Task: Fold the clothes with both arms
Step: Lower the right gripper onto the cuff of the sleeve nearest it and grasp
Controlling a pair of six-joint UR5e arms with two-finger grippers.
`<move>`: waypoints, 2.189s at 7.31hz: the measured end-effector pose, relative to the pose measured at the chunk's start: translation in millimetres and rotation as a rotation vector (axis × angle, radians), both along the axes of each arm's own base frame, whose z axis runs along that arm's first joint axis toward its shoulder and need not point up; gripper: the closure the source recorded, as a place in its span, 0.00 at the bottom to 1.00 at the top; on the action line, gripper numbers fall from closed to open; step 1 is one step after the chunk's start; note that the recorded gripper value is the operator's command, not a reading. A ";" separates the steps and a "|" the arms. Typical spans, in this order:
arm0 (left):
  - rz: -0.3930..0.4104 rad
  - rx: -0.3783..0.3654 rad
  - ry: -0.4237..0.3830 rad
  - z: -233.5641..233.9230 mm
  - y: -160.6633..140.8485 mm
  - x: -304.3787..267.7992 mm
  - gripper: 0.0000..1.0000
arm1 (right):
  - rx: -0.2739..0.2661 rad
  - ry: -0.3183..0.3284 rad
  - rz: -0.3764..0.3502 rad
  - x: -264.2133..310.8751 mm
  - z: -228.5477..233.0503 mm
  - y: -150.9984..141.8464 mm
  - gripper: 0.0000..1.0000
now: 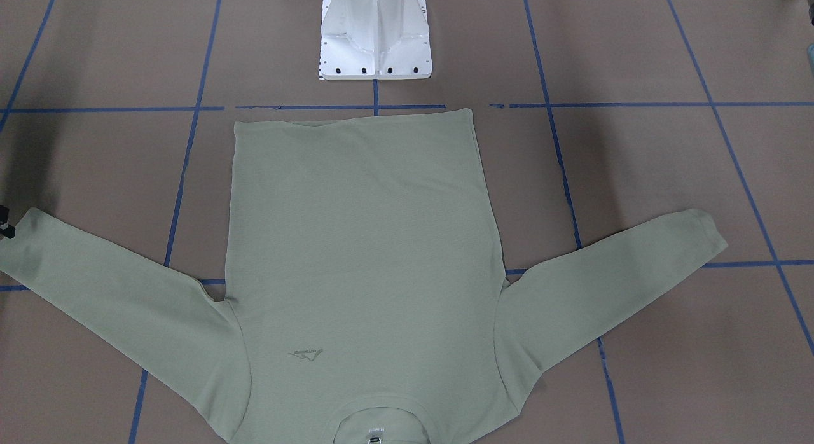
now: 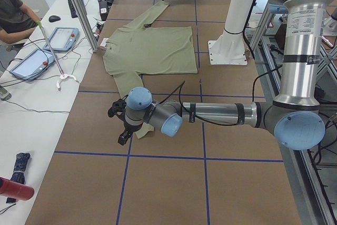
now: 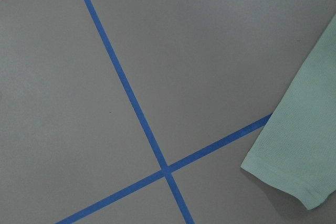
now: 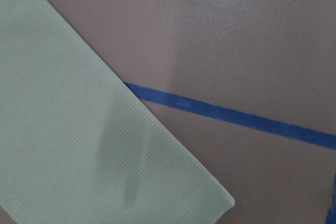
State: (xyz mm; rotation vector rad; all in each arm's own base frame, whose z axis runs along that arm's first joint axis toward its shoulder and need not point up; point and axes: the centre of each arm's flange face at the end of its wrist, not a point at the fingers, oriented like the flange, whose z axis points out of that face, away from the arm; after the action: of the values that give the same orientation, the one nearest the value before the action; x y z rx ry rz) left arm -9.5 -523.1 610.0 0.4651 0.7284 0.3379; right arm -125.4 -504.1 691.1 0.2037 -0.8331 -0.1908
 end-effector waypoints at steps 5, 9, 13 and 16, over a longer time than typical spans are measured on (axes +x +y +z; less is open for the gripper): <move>0.021 0.001 0.040 -5.5 2.9 2.2 0.00 | -0.018 0.008 -0.034 -15.0 8.2 10.0 0.00; 0.023 -0.001 0.043 -5.1 3.1 2.4 0.00 | -0.033 0.021 -0.059 -27.7 15.0 16.5 0.14; 0.024 -0.003 0.044 -4.8 3.3 2.5 0.00 | -0.038 0.017 -0.062 -27.7 15.2 17.3 0.60; 0.024 -0.005 0.044 -4.2 3.3 2.6 0.00 | -0.024 0.002 -0.064 -29.1 4.3 12.1 0.61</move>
State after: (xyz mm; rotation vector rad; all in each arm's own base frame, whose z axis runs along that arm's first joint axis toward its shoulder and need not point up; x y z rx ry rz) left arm -6.8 -519.8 605.9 0.4602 0.7779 0.3492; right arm -154.5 -491.9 695.4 0.1549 -0.8403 -0.2409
